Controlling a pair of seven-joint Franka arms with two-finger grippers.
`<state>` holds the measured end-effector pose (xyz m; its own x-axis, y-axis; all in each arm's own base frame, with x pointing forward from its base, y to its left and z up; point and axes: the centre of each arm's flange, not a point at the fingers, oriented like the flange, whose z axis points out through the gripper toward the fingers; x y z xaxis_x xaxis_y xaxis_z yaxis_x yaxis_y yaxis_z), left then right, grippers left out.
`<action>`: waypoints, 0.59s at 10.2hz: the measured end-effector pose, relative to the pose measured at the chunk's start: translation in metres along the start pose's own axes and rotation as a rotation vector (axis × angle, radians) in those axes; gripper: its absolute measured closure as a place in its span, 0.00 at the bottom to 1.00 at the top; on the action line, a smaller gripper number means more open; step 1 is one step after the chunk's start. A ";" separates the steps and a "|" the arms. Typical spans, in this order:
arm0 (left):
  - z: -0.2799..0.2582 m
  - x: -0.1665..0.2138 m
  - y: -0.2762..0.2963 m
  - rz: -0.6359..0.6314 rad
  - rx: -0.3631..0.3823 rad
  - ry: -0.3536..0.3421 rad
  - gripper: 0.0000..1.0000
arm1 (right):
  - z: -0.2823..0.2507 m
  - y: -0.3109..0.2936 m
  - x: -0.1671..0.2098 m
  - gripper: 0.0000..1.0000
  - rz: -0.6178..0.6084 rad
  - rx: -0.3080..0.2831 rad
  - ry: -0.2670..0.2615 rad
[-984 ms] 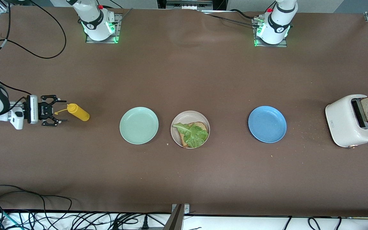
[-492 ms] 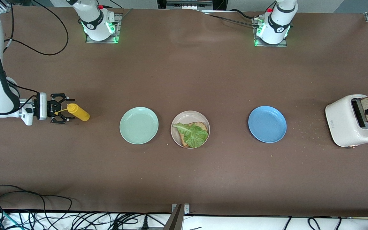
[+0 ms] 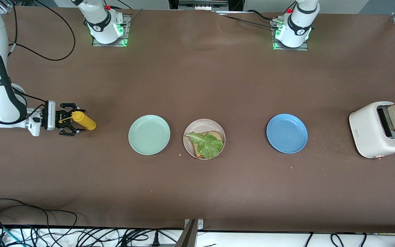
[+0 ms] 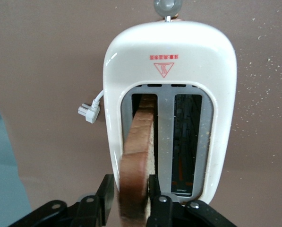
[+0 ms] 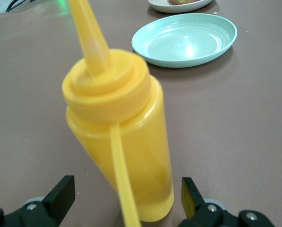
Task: Make sandwich on beige plate with both arms
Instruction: 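Lift the mustard bottle upright with the right gripper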
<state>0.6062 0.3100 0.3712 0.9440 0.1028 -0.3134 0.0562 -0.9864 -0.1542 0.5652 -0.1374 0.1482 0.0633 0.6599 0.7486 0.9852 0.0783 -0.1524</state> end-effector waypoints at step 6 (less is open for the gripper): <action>0.002 -0.005 -0.011 -0.027 -0.005 0.000 0.91 | 0.020 0.009 0.014 0.63 -0.055 -0.042 0.016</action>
<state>0.6005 0.3211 0.3725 0.9421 0.1296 -0.3094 0.0836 -0.9840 -0.1576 0.5720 -0.1123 0.1442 0.0109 0.6437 0.7652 0.9930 0.0829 -0.0838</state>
